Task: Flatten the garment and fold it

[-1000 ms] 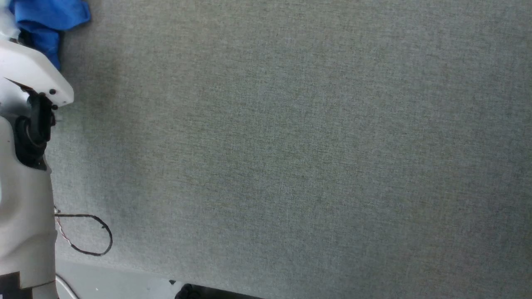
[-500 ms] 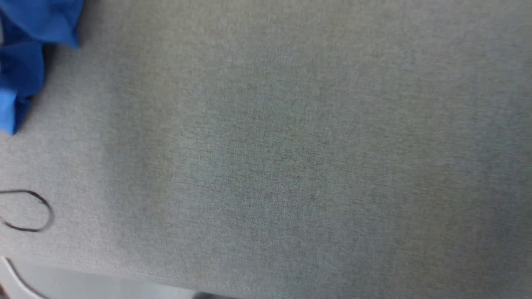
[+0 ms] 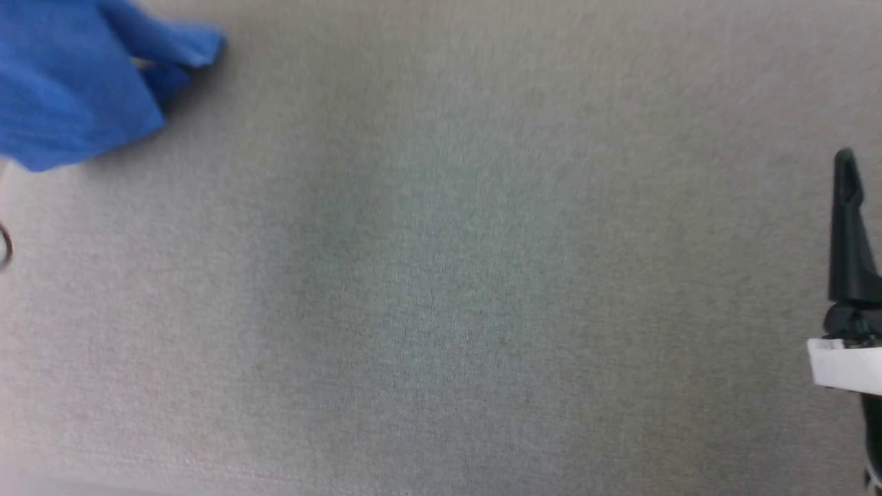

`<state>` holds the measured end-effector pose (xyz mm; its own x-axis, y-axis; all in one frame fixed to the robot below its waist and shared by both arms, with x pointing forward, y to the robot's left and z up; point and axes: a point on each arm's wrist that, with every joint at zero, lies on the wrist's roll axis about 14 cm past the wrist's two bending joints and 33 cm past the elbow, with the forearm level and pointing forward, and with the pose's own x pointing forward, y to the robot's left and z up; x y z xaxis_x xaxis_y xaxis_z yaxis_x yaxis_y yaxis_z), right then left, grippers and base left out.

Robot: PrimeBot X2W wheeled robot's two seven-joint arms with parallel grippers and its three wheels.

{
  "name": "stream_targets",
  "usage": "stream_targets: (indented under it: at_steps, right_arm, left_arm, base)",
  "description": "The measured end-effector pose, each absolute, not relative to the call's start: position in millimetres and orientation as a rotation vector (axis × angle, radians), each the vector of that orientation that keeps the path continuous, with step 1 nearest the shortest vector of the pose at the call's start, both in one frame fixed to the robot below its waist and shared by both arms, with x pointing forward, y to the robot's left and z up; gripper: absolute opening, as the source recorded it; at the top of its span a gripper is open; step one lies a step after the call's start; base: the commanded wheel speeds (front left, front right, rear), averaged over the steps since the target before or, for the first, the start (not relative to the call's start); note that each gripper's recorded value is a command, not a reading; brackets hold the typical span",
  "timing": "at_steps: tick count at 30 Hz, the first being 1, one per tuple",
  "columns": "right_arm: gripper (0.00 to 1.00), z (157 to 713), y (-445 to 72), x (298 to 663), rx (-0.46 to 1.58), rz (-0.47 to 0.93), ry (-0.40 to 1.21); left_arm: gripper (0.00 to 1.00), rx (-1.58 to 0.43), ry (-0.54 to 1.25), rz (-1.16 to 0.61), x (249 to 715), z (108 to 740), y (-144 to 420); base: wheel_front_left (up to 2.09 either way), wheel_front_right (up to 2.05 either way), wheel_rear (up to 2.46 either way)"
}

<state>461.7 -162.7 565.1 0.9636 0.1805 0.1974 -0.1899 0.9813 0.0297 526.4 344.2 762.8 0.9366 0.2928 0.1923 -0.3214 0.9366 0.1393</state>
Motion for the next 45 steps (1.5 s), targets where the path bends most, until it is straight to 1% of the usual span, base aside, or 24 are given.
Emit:
stream_targets:
  at_steps: [6, 13, 18, 23, 28, 31, 34, 38, 41, 44, 45]
  right_arm:
    - [1.00, 590.4, -164.8, 440.5, 0.057, 0.155, -0.256]
    - [1.00, 608.7, -168.5, 422.2, 0.072, 0.128, -0.304]
    - [1.00, 611.5, -178.9, 412.7, 0.078, 0.092, -0.318]
    - [1.00, 614.4, -197.1, 402.3, 0.070, 0.036, -0.334]
    - [1.00, 621.0, -229.2, 387.0, 0.060, -0.058, -0.361]
    - [1.00, 624.3, -250.6, 376.2, 0.047, -0.122, -0.371]
    - [1.00, 627.5, -265.7, 366.3, 0.035, -0.169, -0.381]
    - [1.00, 628.9, -278.9, 357.1, 0.027, -0.210, -0.385]
    - [1.00, 623.5, -283.2, 357.6, 0.024, -0.224, -0.368]
    - [1.00, 618.3, -281.4, 362.7, 0.030, -0.217, -0.353]
    - [1.00, 616.3, -281.2, 364.5, 0.032, -0.216, -0.347]
  left_arm:
    - [0.00, 0.139, -0.380, 0.221, 503.9, 862.0, 300.6]
    - [0.00, 0.038, -0.582, 0.017, 481.1, 952.8, 213.9]
    - [0.00, -0.029, -0.629, -0.166, 476.5, 981.6, 140.2]
    - [0.00, -0.103, -0.599, -0.338, 475.6, 985.5, 75.8]
    - [0.00, -0.114, -0.527, -0.485, 478.8, 967.1, 25.9]
    - [0.00, -0.113, -0.452, -0.583, 483.6, 935.3, -6.4]
    - [0.00, -0.125, -0.335, -0.682, 490.0, 883.2, -40.3]
    - [0.00, -0.208, -0.169, -0.765, 494.1, 806.3, -74.5]
    - [0.00, -0.278, -0.040, -0.786, 495.6, 739.6, -91.1]
    - [0.00, -0.305, 0.080, -0.757, 497.7, 669.0, -98.8]
    - [0.00, -0.277, 0.114, -0.748, 497.9, 645.2, -100.8]
  base:
    - [0.00, 0.00, 0.00]
    - [0.00, 0.00, 0.00]
    - [0.00, 0.00, 0.00]
    - [0.00, 0.00, 0.00]
    - [0.00, 0.00, 0.00]
    - [0.00, 0.00, 0.00]
    - [0.00, 0.00, 0.00]
    - [0.00, 0.00, 0.00]
    - [0.00, 0.00, 0.00]
    - [0.00, 0.00, 0.00]
    - [0.00, 0.00, 0.00]
